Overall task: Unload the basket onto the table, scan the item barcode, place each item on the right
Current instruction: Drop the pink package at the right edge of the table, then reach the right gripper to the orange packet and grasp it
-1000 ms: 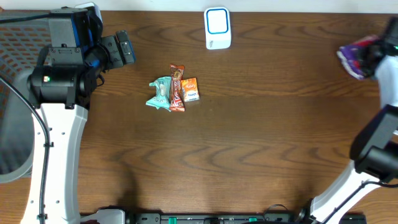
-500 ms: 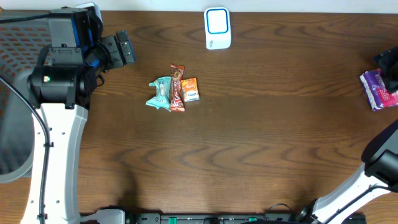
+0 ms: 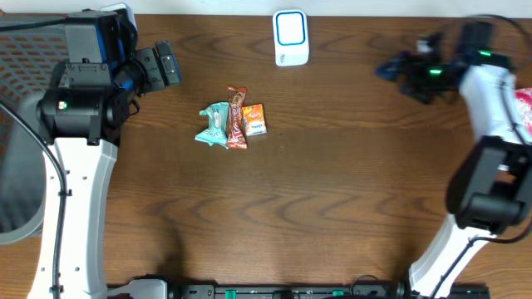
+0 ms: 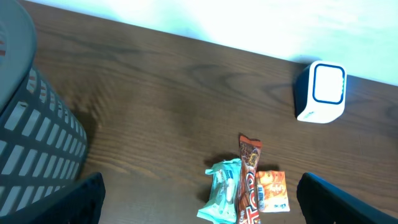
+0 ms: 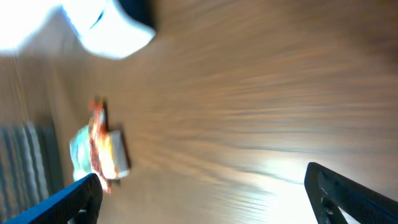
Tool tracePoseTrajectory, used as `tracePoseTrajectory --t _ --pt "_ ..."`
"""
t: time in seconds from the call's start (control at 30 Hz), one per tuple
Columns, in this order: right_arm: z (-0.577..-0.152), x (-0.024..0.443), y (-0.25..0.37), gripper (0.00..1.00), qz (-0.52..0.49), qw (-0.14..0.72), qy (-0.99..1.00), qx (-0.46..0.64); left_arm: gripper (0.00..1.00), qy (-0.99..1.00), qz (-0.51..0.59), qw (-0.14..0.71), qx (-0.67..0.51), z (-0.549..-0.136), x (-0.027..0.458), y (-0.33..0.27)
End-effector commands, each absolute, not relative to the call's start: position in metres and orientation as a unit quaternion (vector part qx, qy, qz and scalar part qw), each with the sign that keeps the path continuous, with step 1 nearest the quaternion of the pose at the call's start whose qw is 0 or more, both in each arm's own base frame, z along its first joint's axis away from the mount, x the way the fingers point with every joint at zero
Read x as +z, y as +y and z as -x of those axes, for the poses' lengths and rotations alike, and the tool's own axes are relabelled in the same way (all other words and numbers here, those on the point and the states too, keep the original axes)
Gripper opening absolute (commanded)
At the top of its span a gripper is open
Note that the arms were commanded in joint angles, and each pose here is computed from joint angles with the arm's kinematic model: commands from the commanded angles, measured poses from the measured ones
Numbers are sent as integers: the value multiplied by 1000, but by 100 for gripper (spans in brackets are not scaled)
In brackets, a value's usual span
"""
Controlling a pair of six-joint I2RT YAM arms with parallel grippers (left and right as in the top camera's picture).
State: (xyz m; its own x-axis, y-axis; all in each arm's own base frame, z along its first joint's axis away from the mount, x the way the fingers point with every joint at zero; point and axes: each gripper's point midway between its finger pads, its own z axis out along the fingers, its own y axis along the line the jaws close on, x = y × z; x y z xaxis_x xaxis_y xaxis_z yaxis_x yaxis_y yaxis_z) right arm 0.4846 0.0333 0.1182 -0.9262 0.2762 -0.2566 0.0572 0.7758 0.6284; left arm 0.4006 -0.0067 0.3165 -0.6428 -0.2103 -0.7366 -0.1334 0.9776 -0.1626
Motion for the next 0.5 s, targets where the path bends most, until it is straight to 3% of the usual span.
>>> tracePoseTrajectory --t 0.0,0.17,0.4,0.47 --pt "-475 106 91 99 4 156 943 294 98 904 100 415 -41 -402 319 -4" --pt "-469 96 155 99 82 163 955 234 98 904 100 415 -41 -402 319 -4" --pt "-447 93 242 99 174 168 940 242 98 904 100 415 -41 -402 319 -4" --pt "-443 88 255 93 175 166 940 240 98 904 100 415 -41 -402 319 -4"
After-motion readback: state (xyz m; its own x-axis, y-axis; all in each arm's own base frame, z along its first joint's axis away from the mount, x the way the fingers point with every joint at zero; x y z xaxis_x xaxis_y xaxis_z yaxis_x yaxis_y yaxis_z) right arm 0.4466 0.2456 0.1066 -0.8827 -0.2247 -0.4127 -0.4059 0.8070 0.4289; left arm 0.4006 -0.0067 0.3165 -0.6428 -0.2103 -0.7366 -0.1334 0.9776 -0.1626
